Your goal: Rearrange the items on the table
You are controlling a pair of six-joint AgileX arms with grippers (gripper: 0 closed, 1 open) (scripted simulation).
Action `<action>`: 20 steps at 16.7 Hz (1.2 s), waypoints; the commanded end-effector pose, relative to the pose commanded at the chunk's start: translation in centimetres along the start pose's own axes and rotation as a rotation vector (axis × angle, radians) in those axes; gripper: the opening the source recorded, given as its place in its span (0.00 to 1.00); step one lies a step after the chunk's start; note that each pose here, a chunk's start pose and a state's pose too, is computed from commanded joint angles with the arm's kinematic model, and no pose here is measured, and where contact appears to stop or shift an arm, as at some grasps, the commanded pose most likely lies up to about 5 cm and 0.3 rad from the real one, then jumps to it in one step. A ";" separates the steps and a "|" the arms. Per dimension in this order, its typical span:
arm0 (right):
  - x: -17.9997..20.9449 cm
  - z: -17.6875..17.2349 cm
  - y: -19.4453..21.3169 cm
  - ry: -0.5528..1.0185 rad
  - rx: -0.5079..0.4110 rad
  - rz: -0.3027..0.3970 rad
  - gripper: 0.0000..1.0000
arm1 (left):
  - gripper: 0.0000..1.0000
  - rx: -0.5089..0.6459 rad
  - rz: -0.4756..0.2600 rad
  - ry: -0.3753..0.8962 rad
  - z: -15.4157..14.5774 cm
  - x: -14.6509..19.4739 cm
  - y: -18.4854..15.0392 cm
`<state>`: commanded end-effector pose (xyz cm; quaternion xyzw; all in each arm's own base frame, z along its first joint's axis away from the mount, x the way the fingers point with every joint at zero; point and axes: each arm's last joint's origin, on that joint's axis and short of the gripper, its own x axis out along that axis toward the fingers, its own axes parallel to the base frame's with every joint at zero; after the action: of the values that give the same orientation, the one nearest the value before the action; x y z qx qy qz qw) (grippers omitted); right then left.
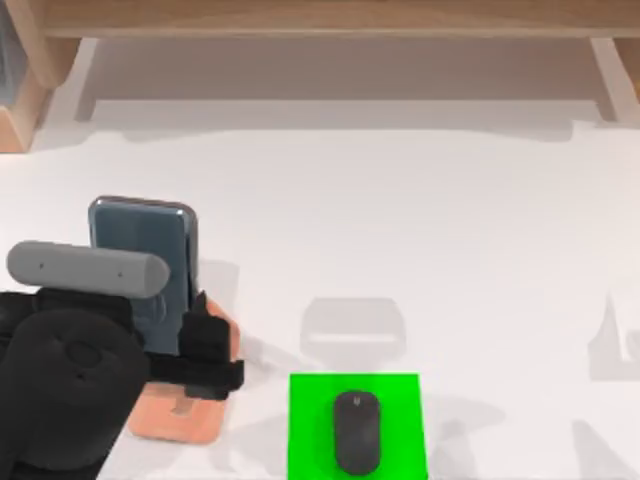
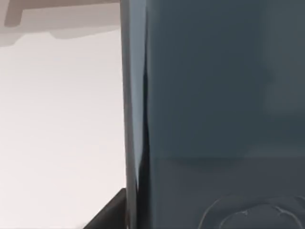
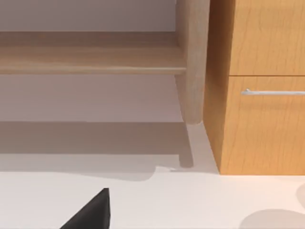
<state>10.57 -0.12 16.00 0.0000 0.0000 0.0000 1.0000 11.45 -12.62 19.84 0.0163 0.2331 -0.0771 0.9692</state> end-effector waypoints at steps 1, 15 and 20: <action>0.0 0.0 0.0 0.000 0.000 0.000 1.00 | 0.60 0.000 0.000 0.000 0.0 0.0 0.0; 0.0 0.0 0.0 0.000 0.000 0.000 1.00 | 1.00 0.000 0.000 0.000 0.0 0.0 0.0; 0.0 0.0 0.0 0.000 0.000 0.000 1.00 | 1.00 0.000 0.001 0.004 -0.6 -1.1 -0.3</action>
<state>10.57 -0.12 16.00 0.0000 0.0000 0.0000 1.0000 10.18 -12.75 19.84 0.0165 0.2351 -0.0767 0.9688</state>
